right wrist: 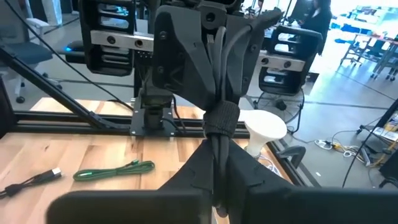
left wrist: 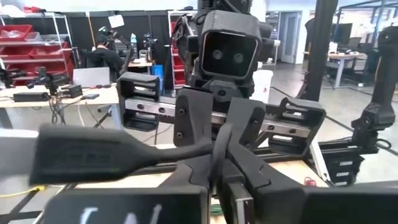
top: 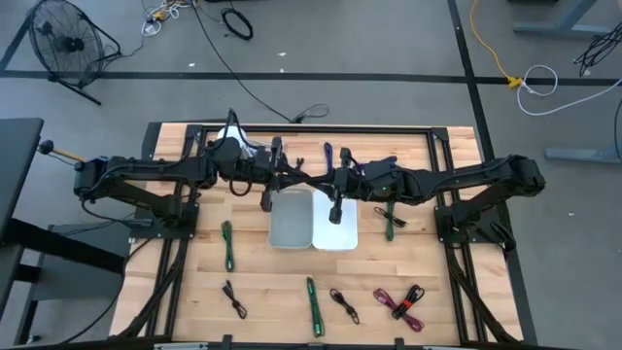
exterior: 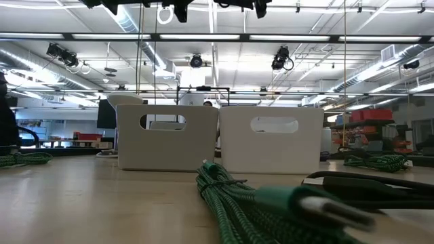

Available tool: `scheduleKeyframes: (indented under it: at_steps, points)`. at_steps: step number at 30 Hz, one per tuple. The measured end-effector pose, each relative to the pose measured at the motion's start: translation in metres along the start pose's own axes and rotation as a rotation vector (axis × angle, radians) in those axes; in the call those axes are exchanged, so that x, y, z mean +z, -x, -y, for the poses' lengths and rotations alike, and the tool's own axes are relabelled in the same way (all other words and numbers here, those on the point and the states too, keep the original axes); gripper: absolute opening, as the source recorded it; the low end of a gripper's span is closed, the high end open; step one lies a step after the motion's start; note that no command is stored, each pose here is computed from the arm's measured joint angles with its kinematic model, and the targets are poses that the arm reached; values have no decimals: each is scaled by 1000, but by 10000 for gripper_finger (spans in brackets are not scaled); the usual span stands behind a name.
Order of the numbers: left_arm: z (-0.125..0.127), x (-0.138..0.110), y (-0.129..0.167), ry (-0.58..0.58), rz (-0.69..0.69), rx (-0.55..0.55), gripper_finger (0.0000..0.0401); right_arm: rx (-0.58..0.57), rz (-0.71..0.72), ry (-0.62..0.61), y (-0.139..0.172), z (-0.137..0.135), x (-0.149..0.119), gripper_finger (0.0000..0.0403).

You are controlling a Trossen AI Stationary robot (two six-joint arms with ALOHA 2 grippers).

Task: Pick & Place USB Port
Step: Put the black charger cable into the gray bin

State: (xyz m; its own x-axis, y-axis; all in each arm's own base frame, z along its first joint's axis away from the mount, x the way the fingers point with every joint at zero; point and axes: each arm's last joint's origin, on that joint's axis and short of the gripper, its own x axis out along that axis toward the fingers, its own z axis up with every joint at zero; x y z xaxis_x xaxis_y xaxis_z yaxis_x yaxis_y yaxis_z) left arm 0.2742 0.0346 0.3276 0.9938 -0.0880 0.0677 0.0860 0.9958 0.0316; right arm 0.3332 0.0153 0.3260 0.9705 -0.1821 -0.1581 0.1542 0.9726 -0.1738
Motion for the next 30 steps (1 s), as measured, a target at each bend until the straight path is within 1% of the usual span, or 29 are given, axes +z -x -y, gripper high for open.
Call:
scheduleKeyframes:
  at_steps: [5, 9, 13, 17, 21, 24, 27, 30]
  points:
    - [0, 0, 0, 3, 0, 11, 27, 0, -15, 8, 0, 0, -2, 65]
    - [-3, -1, 0, 4, -8, 30, 27, -10, -41, 37, 0, 0, -4, 111]
    - [-8, -6, 2, 18, -59, 68, 27, -110, -120, 72, 7, 5, -7, 158]
    - [-15, -12, 6, 65, -135, 116, 27, -223, -227, 94, 17, 10, -11, 192]
    - [-20, -23, 12, 151, -255, 170, 27, -326, -279, 61, 29, 16, -12, 206]
    - [-19, -31, 16, 240, -353, 189, 27, -384, -335, 71, 33, 18, -16, 208]
    - [-14, -45, 21, 354, -498, 206, 27, -452, -380, 90, 36, 20, -20, 208]
    - [-4, -57, 23, 438, -620, 205, 27, -504, -410, 111, 38, 21, -23, 208]
